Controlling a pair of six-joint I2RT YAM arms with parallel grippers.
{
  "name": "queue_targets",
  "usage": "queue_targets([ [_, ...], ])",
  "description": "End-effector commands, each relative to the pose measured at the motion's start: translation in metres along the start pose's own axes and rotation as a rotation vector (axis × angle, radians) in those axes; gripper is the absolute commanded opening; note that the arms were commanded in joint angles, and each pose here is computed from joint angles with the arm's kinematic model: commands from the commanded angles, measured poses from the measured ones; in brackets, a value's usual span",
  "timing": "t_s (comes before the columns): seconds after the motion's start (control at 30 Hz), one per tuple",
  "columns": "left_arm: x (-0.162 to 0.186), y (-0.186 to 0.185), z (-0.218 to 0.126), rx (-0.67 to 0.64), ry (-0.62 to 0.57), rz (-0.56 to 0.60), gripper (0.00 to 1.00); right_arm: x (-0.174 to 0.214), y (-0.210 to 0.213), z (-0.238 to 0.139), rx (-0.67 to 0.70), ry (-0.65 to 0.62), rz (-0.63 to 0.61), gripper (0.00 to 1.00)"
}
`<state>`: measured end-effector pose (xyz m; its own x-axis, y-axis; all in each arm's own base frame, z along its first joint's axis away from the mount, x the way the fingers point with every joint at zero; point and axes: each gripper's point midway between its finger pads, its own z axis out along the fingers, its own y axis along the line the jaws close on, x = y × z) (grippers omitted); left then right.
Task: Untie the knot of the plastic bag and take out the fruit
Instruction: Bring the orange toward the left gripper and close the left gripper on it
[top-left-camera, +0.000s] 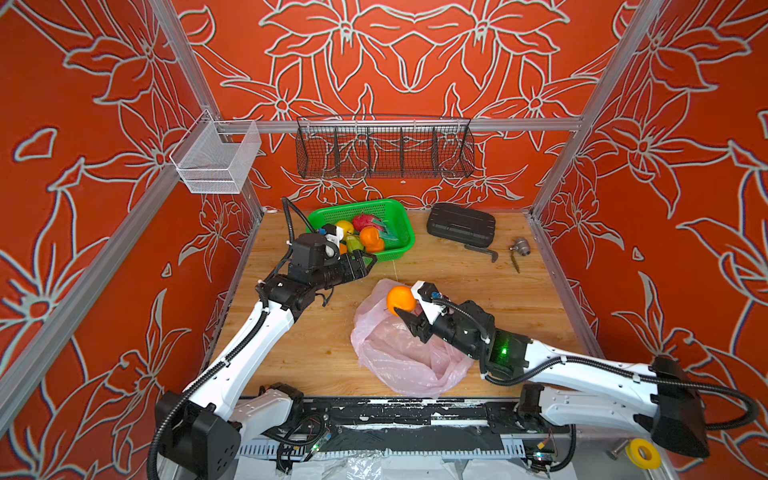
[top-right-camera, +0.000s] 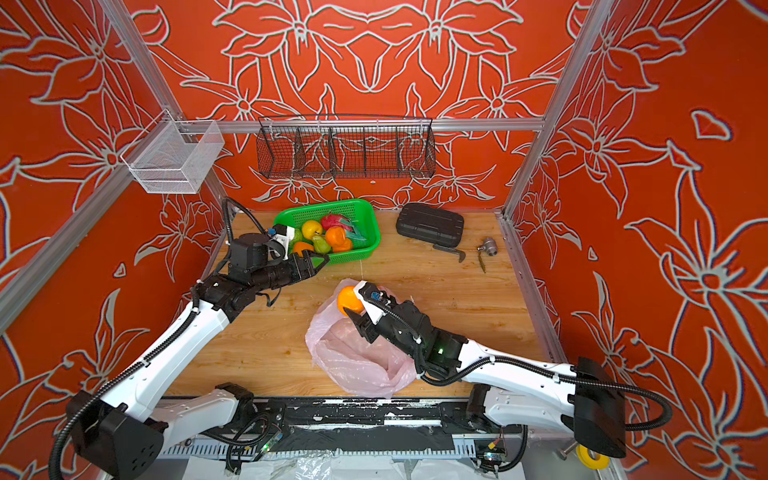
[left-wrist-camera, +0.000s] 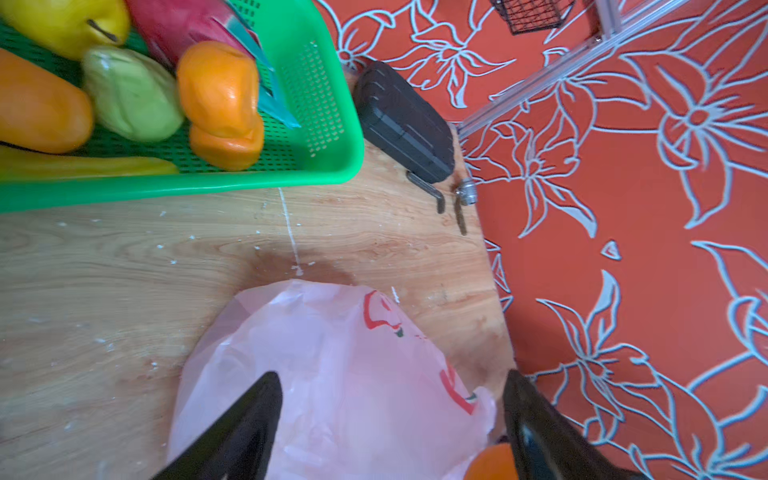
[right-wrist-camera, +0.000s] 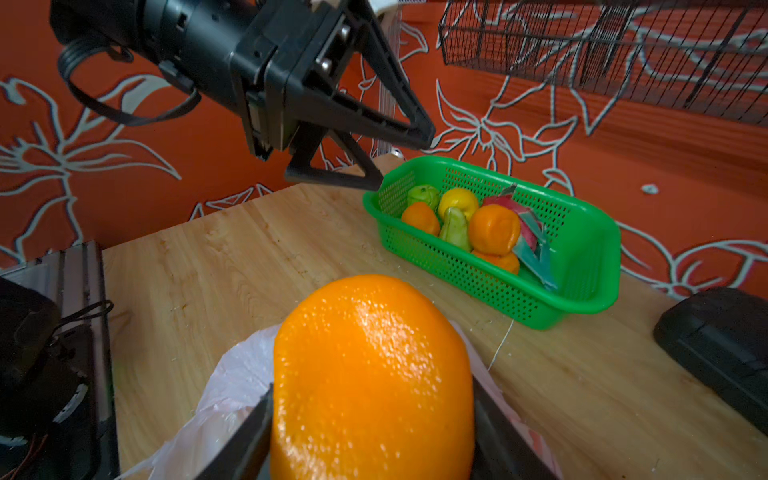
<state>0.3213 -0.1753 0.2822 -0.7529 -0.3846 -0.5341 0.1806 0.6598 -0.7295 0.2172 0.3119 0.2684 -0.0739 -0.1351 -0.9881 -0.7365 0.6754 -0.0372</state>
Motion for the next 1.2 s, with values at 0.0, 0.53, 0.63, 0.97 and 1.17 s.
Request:
queue_targets([
  [0.0, 0.001, -0.039, -0.01, 0.153, 0.056, -0.096, 0.83, -0.029, -0.011, 0.002, 0.042, -0.066, -0.088, 0.54],
  [0.53, 0.026, -0.089, 0.009, 0.336, 0.224, -0.012, 0.98, -0.064, -0.04, 0.013, 0.011, -0.142, -0.048, 0.53],
  [0.63, 0.031, -0.106, 0.015, 0.401, 0.259, 0.014, 0.98, -0.069, -0.035, 0.012, -0.014, -0.179, -0.041, 0.53],
  [0.97, 0.036, -0.136, 0.016, 0.5, 0.257, 0.041, 0.63, -0.071, -0.039, 0.015, -0.018, -0.229, 0.026, 0.53],
  [1.17, 0.036, -0.137, 0.014, 0.494, 0.246, 0.049, 0.48, -0.069, -0.04, 0.015, -0.017, -0.228, 0.038, 0.57],
])
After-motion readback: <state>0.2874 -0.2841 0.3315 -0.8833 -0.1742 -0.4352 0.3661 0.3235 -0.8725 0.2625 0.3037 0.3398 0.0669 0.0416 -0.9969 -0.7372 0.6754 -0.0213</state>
